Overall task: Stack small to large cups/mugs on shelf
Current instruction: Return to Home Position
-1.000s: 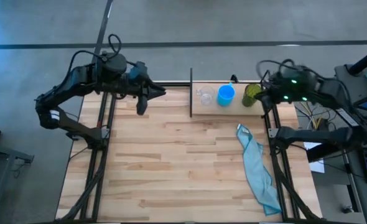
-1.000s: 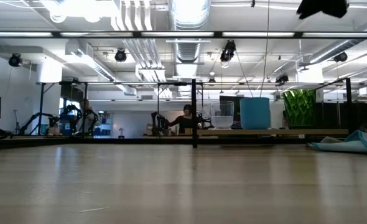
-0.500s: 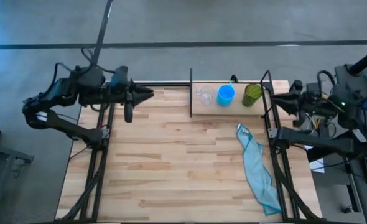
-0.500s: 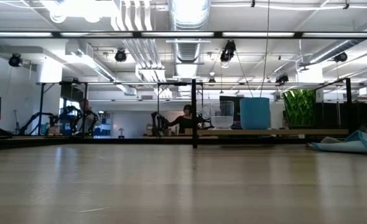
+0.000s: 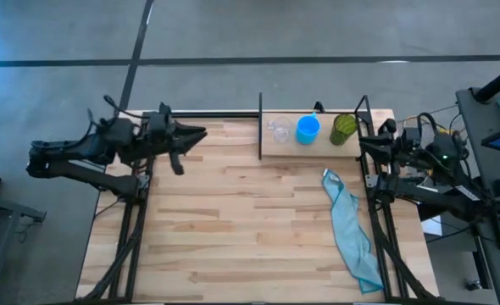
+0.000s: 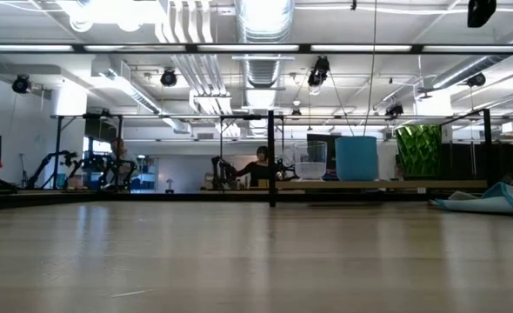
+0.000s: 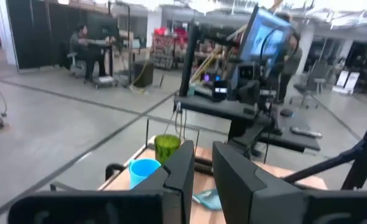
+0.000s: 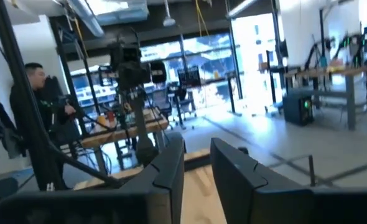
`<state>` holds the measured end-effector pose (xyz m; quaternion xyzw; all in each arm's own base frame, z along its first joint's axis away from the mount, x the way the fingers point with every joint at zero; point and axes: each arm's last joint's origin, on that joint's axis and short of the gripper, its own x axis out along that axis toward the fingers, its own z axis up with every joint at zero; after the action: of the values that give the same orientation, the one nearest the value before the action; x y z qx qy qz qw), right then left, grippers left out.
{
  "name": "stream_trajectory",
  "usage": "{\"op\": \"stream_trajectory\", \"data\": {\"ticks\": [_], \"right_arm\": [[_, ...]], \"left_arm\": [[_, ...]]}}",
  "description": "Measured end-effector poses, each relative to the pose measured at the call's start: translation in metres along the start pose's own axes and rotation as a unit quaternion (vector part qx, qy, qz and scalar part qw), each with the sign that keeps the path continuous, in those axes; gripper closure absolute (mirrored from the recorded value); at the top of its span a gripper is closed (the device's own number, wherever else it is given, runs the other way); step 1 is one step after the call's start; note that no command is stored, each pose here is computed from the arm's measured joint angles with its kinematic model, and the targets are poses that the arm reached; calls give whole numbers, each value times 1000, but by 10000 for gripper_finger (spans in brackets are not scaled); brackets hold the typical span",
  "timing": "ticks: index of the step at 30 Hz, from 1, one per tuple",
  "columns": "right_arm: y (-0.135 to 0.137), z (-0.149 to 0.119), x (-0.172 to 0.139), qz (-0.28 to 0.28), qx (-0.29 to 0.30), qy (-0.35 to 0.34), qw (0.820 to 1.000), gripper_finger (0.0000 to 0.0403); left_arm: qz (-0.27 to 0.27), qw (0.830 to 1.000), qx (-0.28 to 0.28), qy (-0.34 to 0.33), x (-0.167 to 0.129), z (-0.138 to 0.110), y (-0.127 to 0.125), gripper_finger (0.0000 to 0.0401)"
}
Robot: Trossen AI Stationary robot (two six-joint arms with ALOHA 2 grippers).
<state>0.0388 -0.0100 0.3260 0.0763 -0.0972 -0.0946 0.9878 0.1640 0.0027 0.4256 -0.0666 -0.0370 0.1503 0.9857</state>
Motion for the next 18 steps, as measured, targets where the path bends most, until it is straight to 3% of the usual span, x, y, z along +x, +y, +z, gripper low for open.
{"op": "stream_trajectory", "data": {"ticks": [5, 8, 12, 18], "right_arm": [[2, 4, -12, -7, -22, -40, 999, 321], [-1, -6, -10, -21, -23, -39, 999, 322], [-7, -25, -1, -19, -5, -36, 999, 329], [-12, -50, 4, -21, 32, -22, 999, 332]], "left_arm": [[-3, 1000, 6, -22, -20, 0, 7, 356], [23, 999, 10, -23, -27, -9, 12, 356], [78, 997, 13, -19, -30, -31, 19, 356], [89, 996, -19, -14, -37, -77, 28, 356]]}}
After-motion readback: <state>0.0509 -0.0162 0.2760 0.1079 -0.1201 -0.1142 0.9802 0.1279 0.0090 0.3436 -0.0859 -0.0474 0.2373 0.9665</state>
